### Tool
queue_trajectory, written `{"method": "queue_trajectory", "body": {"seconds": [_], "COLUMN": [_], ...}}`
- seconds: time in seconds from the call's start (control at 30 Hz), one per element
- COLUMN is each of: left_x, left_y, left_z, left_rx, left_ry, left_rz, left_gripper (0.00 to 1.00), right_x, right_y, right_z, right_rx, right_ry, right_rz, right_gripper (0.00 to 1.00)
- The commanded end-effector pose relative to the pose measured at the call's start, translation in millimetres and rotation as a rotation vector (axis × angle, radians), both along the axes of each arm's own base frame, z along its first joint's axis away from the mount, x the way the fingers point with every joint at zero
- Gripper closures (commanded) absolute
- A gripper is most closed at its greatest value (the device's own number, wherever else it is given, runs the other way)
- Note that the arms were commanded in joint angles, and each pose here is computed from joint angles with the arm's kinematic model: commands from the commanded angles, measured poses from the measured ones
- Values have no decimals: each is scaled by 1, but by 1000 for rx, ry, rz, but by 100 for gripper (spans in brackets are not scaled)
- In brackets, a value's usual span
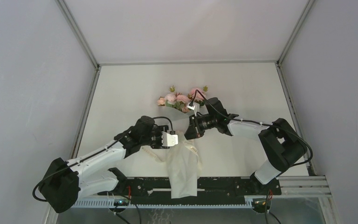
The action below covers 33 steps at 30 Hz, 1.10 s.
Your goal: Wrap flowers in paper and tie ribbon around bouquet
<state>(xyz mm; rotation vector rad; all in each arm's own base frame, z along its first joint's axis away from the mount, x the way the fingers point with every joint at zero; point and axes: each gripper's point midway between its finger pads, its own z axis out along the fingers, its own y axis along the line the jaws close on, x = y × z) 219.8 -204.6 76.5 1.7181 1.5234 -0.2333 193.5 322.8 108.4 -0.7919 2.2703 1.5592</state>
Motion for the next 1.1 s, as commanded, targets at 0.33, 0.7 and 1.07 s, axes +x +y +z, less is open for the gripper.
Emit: {"method": "queue_trajectory", "body": {"seconds": [0.33,0.7,1.07], "left_x": [-26,14,-17], "left_y": [1,1,5], "left_z": [35,11,-17], "left_rx": [-30,-24,99], "left_ry": [38,-42,9], "left_rz": [-137,-26,-195], "left_gripper": [28,6,5], "right_x": [11,12,12], "right_y": [1,-4,-5], "right_z": [12,10,17], "right_rx": [6,-20,-13], "right_ry": [-65,-62,-62], "right_rz": [-19,-34,-46], "right_gripper": [84,78,84]}}
